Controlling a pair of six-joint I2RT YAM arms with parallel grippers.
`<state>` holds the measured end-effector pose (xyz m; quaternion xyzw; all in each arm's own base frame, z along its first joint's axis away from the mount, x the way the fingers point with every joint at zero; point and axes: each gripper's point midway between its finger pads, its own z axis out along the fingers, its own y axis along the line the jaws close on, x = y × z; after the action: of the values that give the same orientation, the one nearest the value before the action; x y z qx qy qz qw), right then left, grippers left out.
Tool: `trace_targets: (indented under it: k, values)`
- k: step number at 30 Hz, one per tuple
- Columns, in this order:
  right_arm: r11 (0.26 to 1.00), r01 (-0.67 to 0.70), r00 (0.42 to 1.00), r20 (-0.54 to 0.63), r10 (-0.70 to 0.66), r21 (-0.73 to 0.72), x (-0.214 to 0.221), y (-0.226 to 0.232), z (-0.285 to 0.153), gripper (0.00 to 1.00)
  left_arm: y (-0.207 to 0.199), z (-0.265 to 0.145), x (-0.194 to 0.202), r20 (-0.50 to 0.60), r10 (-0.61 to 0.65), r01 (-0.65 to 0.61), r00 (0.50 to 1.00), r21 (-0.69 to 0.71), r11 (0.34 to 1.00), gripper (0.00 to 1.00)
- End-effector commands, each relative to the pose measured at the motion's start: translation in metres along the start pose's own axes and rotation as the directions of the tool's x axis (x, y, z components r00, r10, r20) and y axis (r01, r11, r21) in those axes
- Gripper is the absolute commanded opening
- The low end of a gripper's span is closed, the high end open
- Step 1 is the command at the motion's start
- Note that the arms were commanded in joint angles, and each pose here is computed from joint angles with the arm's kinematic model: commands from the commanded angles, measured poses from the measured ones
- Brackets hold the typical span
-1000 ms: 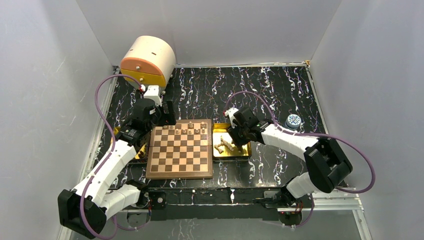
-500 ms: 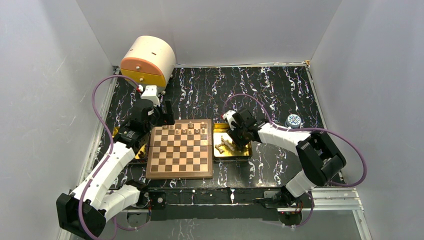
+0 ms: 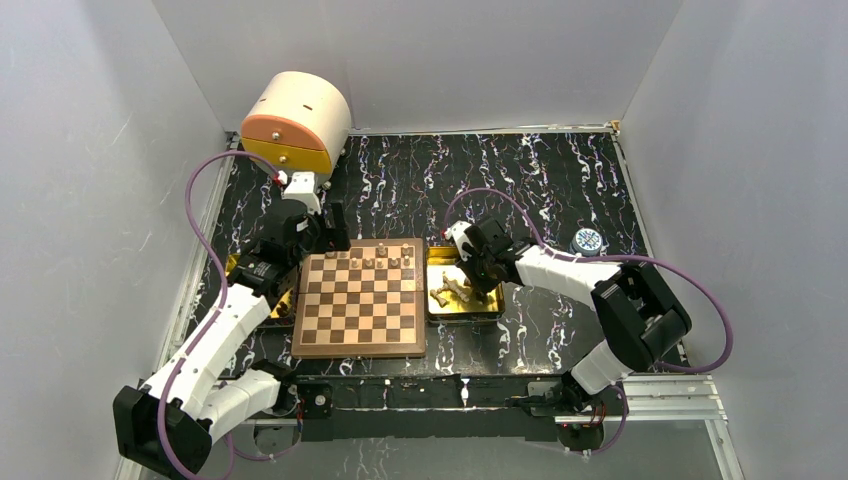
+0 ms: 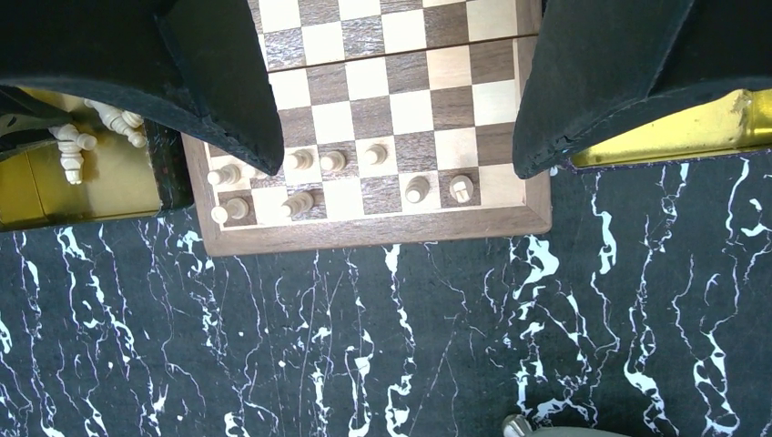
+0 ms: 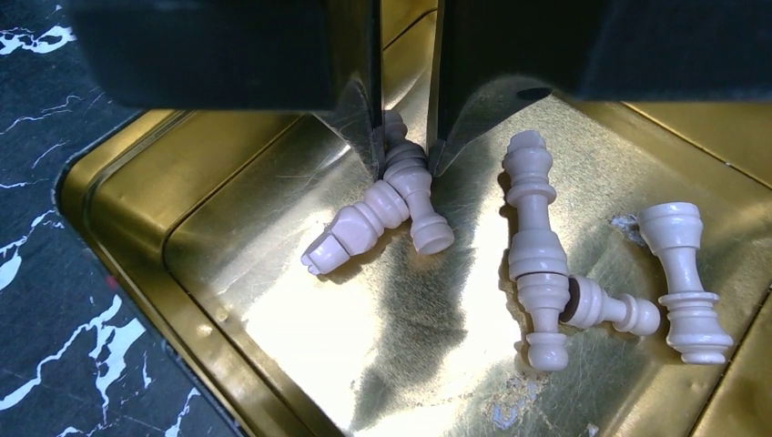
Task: Set up the chess pieces on the board
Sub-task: Pick up the chess piece from the storage box.
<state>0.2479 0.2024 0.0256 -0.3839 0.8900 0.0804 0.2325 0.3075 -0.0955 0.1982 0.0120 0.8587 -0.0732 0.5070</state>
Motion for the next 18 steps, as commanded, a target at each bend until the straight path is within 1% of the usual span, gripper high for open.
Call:
trace_targets:
  k: [1,4,5,10,15,18]
  values:
    - [1.0,-0.004,0.997,0.072,0.005,-0.019,-0.024,0.001,-0.018,0.2,-0.006,-0.002,-0.001,0.017,0.0,-0.001,1.0,0.035,0.999,0.93]
    - [1.0,-0.015,0.993,0.115,0.017,-0.018,-0.035,0.001,-0.03,0.18,-0.013,-0.003,-0.004,0.009,-0.005,0.004,1.0,0.072,0.997,0.94]
    - [0.999,-0.018,0.991,0.131,0.023,-0.04,-0.038,0.005,-0.034,0.17,-0.017,-0.003,-0.005,0.004,-0.004,0.004,1.0,0.091,0.996,0.93]
    - [0.995,-0.029,0.976,0.211,0.049,-0.094,-0.056,0.014,-0.051,0.16,-0.038,-0.008,-0.013,-0.036,-0.008,0.015,0.999,0.19,0.982,0.89]
    - [0.982,-0.032,0.944,0.317,0.092,-0.189,-0.082,0.031,-0.068,0.15,-0.074,-0.016,-0.022,-0.082,-0.06,0.085,0.995,0.355,0.931,0.79]
    - [0.963,-0.027,0.916,0.38,0.131,-0.268,-0.098,0.044,-0.081,0.14,-0.097,-0.021,-0.029,-0.121,-0.095,0.141,0.988,0.457,0.878,0.73]
